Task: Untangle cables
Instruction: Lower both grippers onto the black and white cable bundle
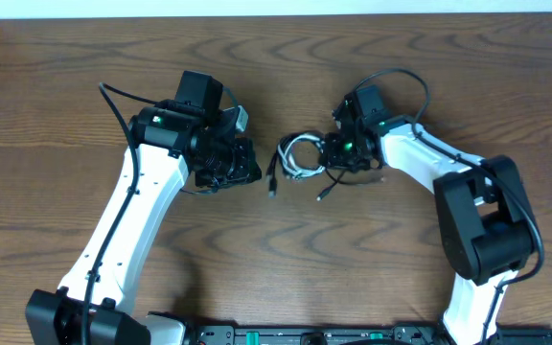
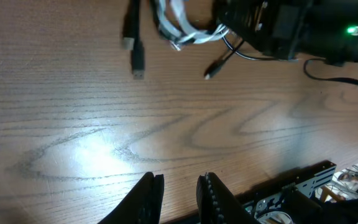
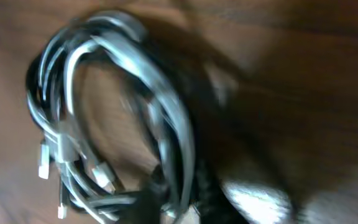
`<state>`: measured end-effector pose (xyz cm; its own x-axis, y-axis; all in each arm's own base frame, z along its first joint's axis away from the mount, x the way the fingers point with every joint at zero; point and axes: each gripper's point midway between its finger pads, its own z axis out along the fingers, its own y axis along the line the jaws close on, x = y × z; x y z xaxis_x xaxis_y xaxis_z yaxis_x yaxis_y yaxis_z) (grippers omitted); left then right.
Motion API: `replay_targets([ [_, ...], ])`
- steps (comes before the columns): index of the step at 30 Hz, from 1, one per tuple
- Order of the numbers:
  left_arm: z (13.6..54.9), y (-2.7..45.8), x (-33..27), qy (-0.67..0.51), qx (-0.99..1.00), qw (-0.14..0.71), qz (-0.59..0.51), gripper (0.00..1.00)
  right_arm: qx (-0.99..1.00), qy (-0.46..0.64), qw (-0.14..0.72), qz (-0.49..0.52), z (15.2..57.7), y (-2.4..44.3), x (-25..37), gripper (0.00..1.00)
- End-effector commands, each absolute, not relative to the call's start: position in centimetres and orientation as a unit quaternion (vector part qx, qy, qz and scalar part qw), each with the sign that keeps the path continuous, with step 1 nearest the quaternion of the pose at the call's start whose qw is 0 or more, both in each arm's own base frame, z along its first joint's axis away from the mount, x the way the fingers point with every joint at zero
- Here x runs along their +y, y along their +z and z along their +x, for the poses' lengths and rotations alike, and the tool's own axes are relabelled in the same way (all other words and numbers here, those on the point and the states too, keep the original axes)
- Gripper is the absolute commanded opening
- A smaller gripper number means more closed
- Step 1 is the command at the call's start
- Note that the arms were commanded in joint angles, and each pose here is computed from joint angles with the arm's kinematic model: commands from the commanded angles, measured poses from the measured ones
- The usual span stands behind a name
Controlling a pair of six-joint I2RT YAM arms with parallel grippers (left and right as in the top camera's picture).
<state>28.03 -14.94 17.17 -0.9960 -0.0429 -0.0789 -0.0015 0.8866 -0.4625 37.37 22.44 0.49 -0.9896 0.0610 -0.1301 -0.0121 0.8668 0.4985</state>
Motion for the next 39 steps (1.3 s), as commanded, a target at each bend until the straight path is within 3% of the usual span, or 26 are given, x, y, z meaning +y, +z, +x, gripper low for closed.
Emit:
replay_targets([
  [1,28.2,16.6,-14.5,-0.220,0.974,0.044,-0.014,0.25,0.966,0.250,0.057,0.015,36.7,0.0,23.0,0.01],
  [7,29.0,15.6,-12.1,-0.150,0.985,0.058,-0.069,0.31,0.971,0.237,0.018,0.012,34.7,-0.5,22.8,0.01],
  [17,29.4,14.1,-11.2,-0.117,0.987,0.043,-0.106,0.36,0.974,0.208,-0.050,-0.078,30.0,-1.1,22.4,0.01],
  [24,28.7,11.7,-11.9,-0.121,0.986,-0.019,-0.110,0.41,0.965,0.225,-0.051,-0.127,29.2,-0.8,23.4,0.01],
  [39,27.3,6.1,-13.7,-0.140,0.978,-0.139,-0.067,0.41,0.941,0.291,-0.060,-0.160,28.4,0.4,25.4,0.01],
])
